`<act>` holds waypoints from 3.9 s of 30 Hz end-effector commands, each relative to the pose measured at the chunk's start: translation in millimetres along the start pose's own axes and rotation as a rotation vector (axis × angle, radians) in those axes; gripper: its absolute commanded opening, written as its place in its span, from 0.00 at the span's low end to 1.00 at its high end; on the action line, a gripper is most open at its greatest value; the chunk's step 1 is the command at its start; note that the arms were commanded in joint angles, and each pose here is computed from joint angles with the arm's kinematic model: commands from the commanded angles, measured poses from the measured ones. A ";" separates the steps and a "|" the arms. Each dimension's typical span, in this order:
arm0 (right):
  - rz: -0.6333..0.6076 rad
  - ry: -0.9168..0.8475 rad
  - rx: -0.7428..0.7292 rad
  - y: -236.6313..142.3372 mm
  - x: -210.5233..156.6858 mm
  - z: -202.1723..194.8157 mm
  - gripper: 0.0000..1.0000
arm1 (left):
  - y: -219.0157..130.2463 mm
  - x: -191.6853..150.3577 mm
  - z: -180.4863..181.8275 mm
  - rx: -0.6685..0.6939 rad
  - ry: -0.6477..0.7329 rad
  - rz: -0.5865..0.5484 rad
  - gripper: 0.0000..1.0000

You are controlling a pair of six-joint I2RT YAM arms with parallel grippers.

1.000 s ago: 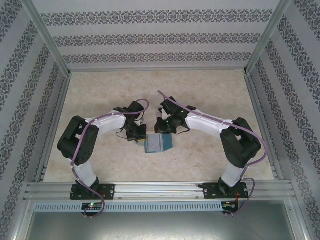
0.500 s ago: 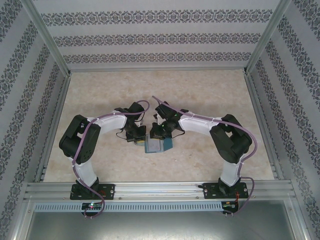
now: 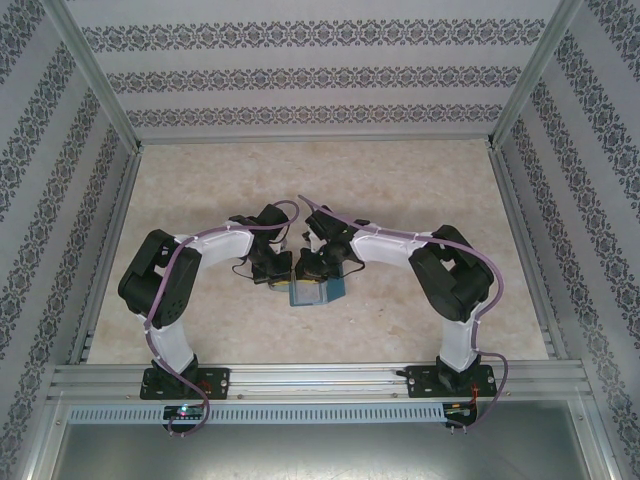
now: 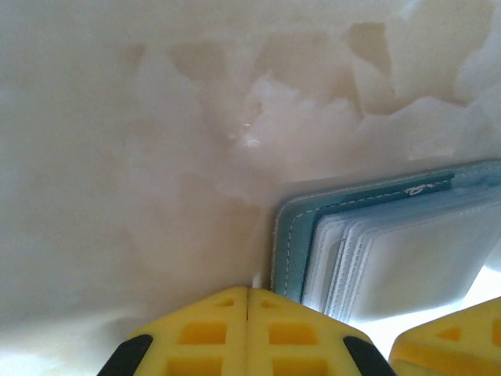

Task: Take the credit cards out of the card holder

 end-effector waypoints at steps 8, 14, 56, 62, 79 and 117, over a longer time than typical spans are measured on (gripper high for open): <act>0.005 -0.014 -0.139 1.6 -4.3 -13.8 0.18 | 8.9 -10.9 6.5 0.031 0.008 0.048 0.01; -0.009 -0.024 -0.197 -3.7 -3.7 -19.0 0.26 | 9.3 -10.7 6.0 0.029 0.008 0.049 0.01; -0.016 -0.072 -0.390 -9.0 -4.9 -34.8 0.63 | 13.1 -9.2 5.2 0.025 0.020 0.060 0.00; -0.046 -0.079 -0.395 -18.5 -3.5 -32.1 0.57 | 13.4 -8.7 5.2 0.025 0.019 0.060 0.00; -0.109 -0.081 -0.429 -54.4 -2.0 -37.8 0.48 | 13.3 -7.6 4.2 0.025 0.021 0.061 0.01; -0.128 -0.079 -0.623 -67.9 0.5 -87.8 0.29 | 12.9 -1.6 1.8 0.035 0.029 0.072 0.00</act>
Point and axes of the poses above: each hand's point on the last joint's axis, 136 mm out from that joint toward the fingers, its own y axis out along the fingers, its own z axis along the line the jaws close on, x = y × z, the point moved 2 cm from there along -y, back along the fingers, and after that the axes turned 8 degrees about y, right-handed, at the moved point
